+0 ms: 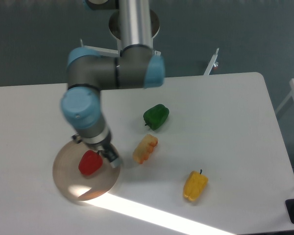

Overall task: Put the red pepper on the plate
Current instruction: 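Raise the gripper away from the red pepper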

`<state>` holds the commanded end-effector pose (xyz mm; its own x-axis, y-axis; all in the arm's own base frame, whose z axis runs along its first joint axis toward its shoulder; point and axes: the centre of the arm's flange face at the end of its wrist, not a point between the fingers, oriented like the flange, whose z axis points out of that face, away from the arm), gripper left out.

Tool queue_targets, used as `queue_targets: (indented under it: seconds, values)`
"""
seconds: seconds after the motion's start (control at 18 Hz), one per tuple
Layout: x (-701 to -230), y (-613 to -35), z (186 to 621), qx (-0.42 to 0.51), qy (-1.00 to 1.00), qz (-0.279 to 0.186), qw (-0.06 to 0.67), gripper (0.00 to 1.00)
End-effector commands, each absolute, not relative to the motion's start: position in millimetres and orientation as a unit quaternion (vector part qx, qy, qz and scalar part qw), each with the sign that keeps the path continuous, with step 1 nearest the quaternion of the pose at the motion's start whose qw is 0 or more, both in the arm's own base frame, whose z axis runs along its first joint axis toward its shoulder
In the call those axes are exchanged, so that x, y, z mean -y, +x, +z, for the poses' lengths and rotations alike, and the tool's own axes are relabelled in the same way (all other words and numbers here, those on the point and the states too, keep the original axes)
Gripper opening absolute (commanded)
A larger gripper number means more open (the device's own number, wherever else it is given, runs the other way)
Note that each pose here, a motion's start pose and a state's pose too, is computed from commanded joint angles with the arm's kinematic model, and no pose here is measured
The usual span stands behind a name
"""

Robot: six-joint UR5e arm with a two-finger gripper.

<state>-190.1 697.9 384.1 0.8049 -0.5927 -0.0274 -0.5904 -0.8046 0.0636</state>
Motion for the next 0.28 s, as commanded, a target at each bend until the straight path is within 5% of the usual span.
queue_targets:
  seconds: [0.28]
  values:
    - [-686.3, -236.1, 387.6, 0.31, 0.95, -0.036, 0.023, 0.96]
